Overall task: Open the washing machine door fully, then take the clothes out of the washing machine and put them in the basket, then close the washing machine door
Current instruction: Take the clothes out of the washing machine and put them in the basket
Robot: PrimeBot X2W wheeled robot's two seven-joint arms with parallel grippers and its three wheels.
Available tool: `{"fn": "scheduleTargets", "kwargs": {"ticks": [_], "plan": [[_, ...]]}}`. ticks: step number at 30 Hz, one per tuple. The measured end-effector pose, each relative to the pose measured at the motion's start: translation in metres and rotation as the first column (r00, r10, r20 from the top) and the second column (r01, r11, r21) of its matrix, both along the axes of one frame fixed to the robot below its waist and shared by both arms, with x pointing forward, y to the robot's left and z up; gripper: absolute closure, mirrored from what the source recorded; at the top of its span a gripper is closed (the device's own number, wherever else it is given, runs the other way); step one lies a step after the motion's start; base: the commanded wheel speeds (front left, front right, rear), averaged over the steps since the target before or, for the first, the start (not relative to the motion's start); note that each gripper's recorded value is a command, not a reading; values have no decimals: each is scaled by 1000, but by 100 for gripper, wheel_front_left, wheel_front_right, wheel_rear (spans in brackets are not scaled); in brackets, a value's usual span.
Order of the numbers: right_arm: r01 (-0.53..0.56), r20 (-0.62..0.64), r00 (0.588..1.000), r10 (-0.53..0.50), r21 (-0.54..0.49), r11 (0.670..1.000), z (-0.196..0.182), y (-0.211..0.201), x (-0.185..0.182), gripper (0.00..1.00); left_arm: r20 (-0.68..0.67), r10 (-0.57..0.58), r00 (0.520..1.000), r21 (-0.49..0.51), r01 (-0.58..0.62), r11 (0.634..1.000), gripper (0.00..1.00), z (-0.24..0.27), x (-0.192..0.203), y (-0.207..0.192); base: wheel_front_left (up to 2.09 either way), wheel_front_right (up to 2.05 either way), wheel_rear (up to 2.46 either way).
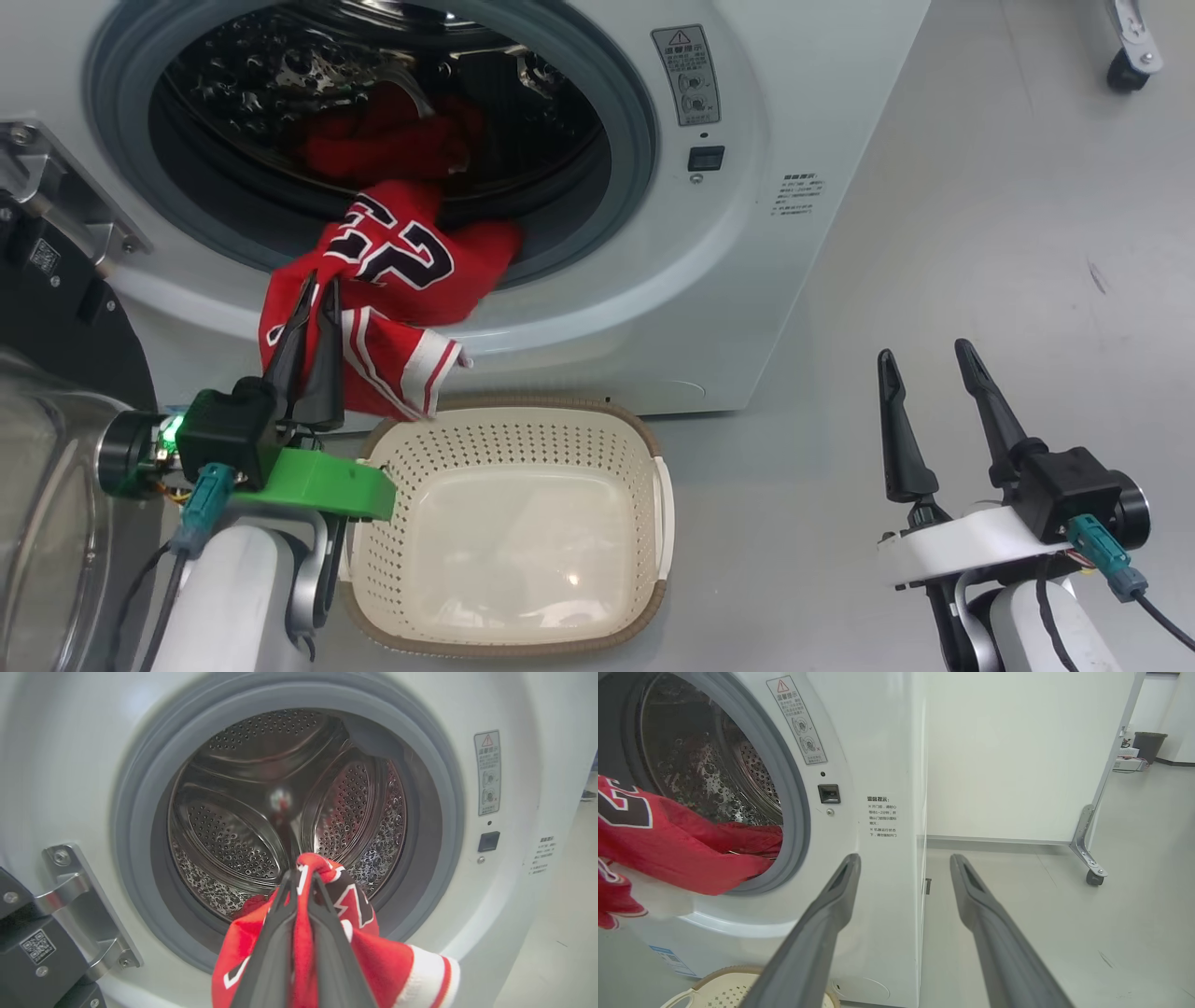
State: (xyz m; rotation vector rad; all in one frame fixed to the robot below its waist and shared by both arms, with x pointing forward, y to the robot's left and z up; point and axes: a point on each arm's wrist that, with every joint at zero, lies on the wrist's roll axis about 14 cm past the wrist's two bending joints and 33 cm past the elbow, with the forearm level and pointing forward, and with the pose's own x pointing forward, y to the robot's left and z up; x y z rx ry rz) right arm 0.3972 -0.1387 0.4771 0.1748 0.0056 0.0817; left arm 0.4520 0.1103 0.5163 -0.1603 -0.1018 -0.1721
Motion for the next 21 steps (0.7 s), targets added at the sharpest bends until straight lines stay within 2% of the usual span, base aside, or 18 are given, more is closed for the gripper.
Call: {"fn": "scheduleTargets", "kwargs": {"ticks": [6,11,21], "plan": [[-17,3,1000,17,17,1000,2,6,-4,0,38,16,999,-8,-16,1000,100,13,-12,6,0,0,0],[-22,3,1000,22,20,1000,2,8,-3,0,-8,17,1000,-5,-17,1000,100,-3,-21,8,0,0,0],[-22,-21,1000,23,24,999,-6,9,-3,0,-249,-38,968,-32,31,999,100,-69,-35,-6,0,0,0]]}}
